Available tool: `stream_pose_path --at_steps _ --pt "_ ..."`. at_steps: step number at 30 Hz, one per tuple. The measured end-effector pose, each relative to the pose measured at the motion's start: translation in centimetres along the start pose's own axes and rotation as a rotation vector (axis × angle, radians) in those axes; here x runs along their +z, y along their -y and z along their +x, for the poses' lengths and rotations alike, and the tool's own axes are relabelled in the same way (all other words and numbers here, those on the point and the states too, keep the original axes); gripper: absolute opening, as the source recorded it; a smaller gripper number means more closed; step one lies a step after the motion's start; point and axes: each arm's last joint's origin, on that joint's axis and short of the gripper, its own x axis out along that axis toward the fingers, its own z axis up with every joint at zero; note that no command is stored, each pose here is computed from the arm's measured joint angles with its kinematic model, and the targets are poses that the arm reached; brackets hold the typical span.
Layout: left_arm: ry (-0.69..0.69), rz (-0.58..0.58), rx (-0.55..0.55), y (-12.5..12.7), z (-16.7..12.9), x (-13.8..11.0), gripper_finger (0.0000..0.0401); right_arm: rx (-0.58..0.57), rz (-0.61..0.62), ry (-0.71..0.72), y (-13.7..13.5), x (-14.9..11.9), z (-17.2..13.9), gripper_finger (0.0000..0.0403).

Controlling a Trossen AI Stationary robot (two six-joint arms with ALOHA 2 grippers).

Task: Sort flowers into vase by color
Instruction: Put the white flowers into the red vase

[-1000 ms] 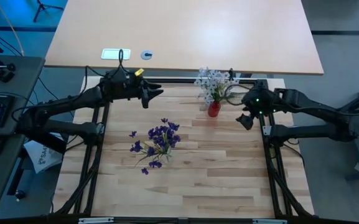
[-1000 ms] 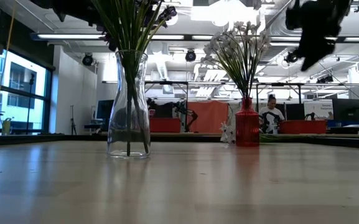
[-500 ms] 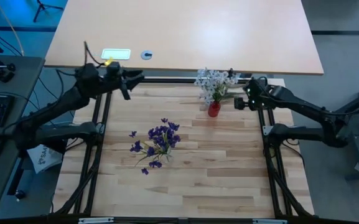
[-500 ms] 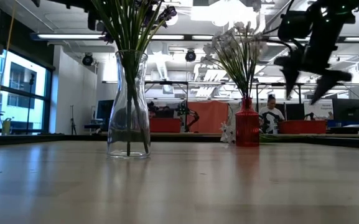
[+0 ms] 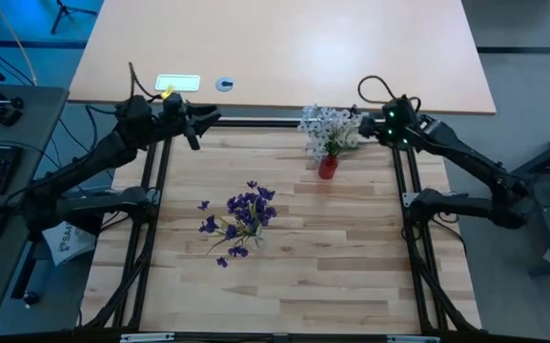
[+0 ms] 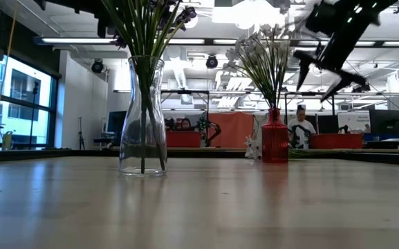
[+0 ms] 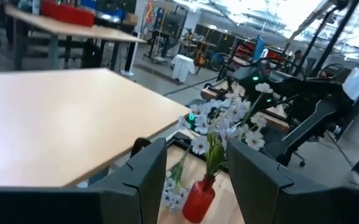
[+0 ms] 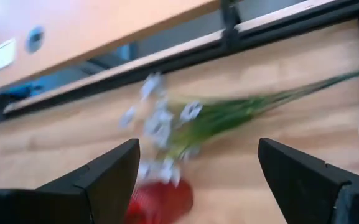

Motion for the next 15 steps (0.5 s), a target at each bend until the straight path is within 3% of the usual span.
stream_pose_path --at_steps 8,15 --pt "-0.035 -0.108 0.026 -0.8 2.2 -0.9 0.0156 -0.045 -0.088 -0.183 1.8 3.0 8.9 0.0321" --pt "-0.032 -0.177 0.027 -0.9 2.4 -1.0 0.0156 -0.118 -0.21 -0.413 4.2 4.3 12.5 0.0321"
